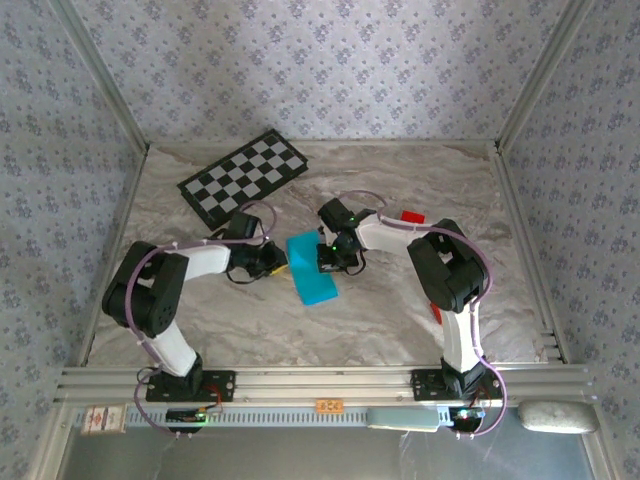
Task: Fold a paper plane with a square sheet of paper (pick it up from the middle)
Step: First fold the square sheet of paper in half at the center of the table.
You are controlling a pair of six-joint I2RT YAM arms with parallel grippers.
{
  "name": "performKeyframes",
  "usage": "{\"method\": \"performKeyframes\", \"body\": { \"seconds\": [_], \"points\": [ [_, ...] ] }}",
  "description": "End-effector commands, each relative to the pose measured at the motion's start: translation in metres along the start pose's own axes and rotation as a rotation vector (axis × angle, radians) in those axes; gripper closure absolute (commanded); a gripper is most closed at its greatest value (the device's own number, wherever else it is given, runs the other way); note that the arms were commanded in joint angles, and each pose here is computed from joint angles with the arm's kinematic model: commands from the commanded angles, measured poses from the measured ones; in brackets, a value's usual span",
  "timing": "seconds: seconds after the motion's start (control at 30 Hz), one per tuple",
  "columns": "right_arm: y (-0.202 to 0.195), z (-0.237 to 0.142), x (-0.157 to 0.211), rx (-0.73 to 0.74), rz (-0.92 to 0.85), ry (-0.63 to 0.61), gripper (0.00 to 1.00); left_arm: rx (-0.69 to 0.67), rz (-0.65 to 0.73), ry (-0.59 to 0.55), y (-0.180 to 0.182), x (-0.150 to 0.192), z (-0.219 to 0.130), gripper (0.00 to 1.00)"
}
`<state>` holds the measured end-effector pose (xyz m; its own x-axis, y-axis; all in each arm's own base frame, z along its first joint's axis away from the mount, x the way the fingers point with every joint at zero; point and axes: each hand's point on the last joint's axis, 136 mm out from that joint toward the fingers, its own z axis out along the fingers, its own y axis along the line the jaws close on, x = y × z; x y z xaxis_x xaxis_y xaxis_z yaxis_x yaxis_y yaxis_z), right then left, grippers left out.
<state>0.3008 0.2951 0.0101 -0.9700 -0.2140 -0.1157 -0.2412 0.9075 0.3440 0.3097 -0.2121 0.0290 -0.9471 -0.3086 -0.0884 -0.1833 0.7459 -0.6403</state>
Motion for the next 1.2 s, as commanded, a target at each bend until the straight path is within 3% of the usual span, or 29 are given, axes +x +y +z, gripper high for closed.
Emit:
{"method": "performKeyframes", "body": {
  "seconds": [0.0, 0.2, 0.5, 0.67, 0.83, 0.93, 1.07, 1.17],
  "points": [
    [-0.098, 0.031, 0.064, 0.383, 0.044, 0.218, 0.87, 0.080, 0.073, -0.013, -0.034, 0.002, -0.015, 0.84],
    [-0.098, 0.033, 0.064, 0.383, 0.041, 0.224, 0.87, 0.146, 0.132, 0.025, -0.068, 0.011, 0.006, 0.85],
    [-0.100, 0.033, 0.065, 0.392, 0.009, 0.240, 0.87, 0.037, 0.076, 0.013, -0.030, -0.017, 0.037, 0.86],
    [-0.104, 0.031, 0.067, 0.417, -0.014, 0.250, 0.87, -0.047, 0.049, -0.032, 0.006, -0.040, 0.028, 0.87],
    [-0.104, 0.026, 0.063, 0.430, -0.025, 0.246, 0.86, -0.108, 0.096, -0.060, 0.017, -0.059, 0.017, 0.87],
    [-0.104, 0.027, 0.062, 0.429, -0.025, 0.243, 0.86, -0.079, 0.115, -0.072, 0.007, -0.066, 0.010, 0.88],
    [-0.103, 0.027, 0.064, 0.426, -0.026, 0.251, 0.86, 0.041, 0.152, -0.099, -0.040, -0.063, -0.011, 0.89],
    [-0.103, 0.026, 0.061, 0.430, -0.029, 0.240, 0.86, 0.058, 0.180, -0.129, -0.063, -0.056, -0.019, 0.89]
  ]
}}
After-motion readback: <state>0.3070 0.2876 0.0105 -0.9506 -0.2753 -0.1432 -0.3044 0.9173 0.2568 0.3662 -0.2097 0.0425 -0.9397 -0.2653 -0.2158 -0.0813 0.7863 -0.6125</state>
